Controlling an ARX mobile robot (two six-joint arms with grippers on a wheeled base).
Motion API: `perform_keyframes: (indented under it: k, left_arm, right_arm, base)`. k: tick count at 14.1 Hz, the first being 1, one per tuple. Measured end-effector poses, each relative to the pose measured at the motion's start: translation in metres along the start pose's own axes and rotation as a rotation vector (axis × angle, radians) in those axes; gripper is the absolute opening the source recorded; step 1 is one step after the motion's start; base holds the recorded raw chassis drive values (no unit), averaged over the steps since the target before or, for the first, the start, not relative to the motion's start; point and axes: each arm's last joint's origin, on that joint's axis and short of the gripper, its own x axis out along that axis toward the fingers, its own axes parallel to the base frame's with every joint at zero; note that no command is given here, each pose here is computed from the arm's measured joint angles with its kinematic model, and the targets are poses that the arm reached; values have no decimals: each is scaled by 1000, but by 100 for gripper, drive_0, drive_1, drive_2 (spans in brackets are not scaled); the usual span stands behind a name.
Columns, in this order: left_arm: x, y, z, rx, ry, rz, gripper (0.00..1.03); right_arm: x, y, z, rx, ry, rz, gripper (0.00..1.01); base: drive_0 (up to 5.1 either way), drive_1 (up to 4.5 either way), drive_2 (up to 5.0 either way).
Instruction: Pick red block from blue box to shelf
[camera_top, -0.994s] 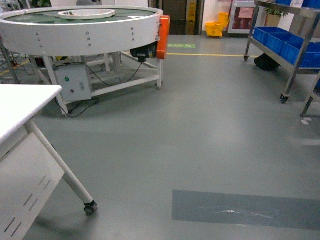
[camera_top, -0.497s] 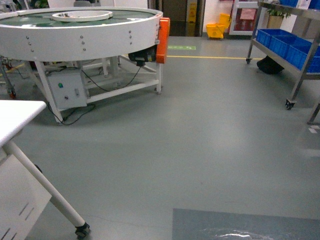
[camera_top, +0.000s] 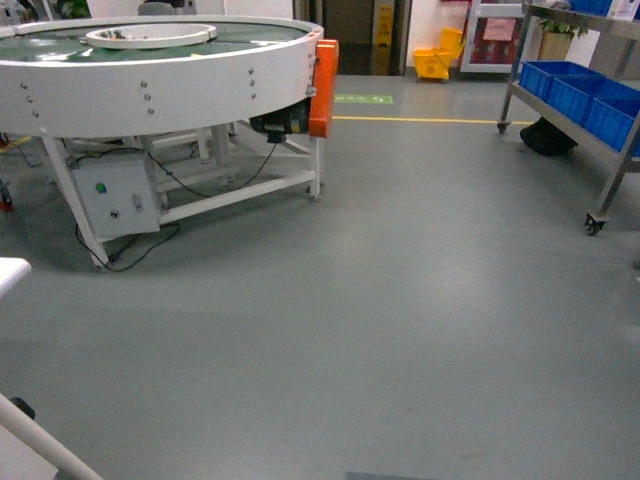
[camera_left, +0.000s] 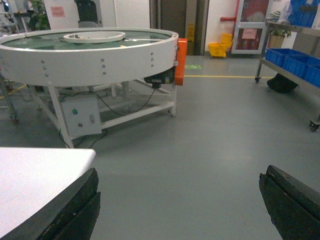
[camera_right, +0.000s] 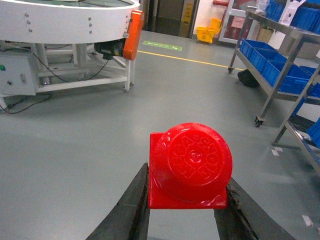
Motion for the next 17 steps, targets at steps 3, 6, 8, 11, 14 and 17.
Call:
perform_keyframes:
  k: [3,6,8,11,14,17]
  left_arm:
    - [0,0,0,0,-2,0,98]
    - [0,0,0,0,-2,1,98]
    - [0,0,0,0,1,0,98]
    - [0,0,-1,0,5,0,98]
    - [0,0,0,0,2,0,98]
    - [0,0,0,0,2,0,98]
  right_arm:
    - [0,0,0,-1,0,0,29]
    - [0,0,0,-2,0,0,29]
    - [0,0,0,-2,1,1,29]
    - [0,0,0,-3,0,0,29]
    - [0,0,0,-3,0,0,29]
    - [0,0,0,-3,1,0,29]
  base:
    - [-5,410,-419]
    - [-5,412,-423]
    - [-6,413,-424]
    - [1,420,-418]
    - [3,422,-417]
    - [-13,406,-433]
